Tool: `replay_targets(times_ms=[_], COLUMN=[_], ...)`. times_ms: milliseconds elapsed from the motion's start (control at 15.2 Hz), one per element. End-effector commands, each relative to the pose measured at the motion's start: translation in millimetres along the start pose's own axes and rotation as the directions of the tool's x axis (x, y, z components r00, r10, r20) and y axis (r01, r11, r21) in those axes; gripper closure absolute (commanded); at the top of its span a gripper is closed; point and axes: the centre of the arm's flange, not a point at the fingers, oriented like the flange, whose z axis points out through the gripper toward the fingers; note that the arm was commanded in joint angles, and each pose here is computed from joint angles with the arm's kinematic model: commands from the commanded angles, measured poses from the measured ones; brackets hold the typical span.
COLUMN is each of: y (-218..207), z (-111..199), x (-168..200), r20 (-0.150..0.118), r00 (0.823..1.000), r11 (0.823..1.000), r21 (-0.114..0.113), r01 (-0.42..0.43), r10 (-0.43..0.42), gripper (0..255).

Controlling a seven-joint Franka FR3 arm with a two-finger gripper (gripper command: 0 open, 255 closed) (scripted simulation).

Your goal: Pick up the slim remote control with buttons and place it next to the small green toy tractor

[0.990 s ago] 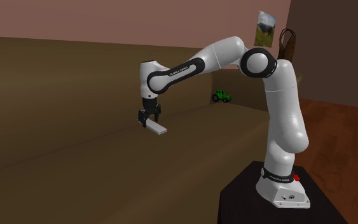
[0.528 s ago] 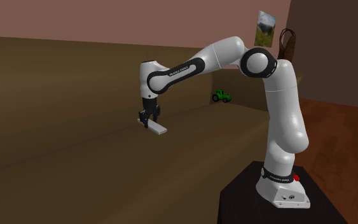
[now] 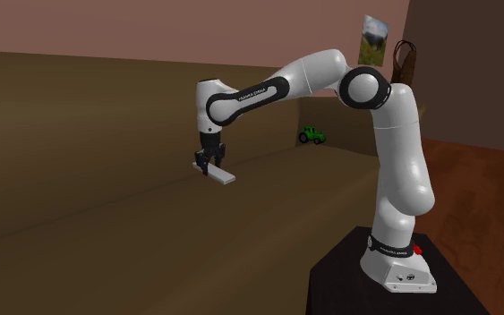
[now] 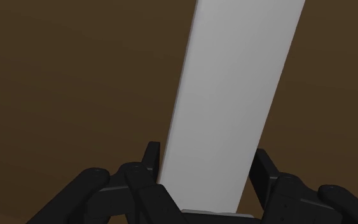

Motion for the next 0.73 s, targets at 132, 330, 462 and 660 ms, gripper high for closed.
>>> replay_targets(times_ms=[132,330,462,660], y=[1,2,2,3], z=[-22,-38,-48,-64], x=[1,2,3,4], r20=[0.000,0.000,0.000,0.000], r00=[1.000,1.000,1.000,1.000], r11=[1.000,1.000,1.000,1.000], r21=[0.000,0.000,0.000,0.000], r01=[0.000,0.000,0.000,0.000], r10=[0.000,0.000,0.000,0.000], gripper=[255,255,255,255])
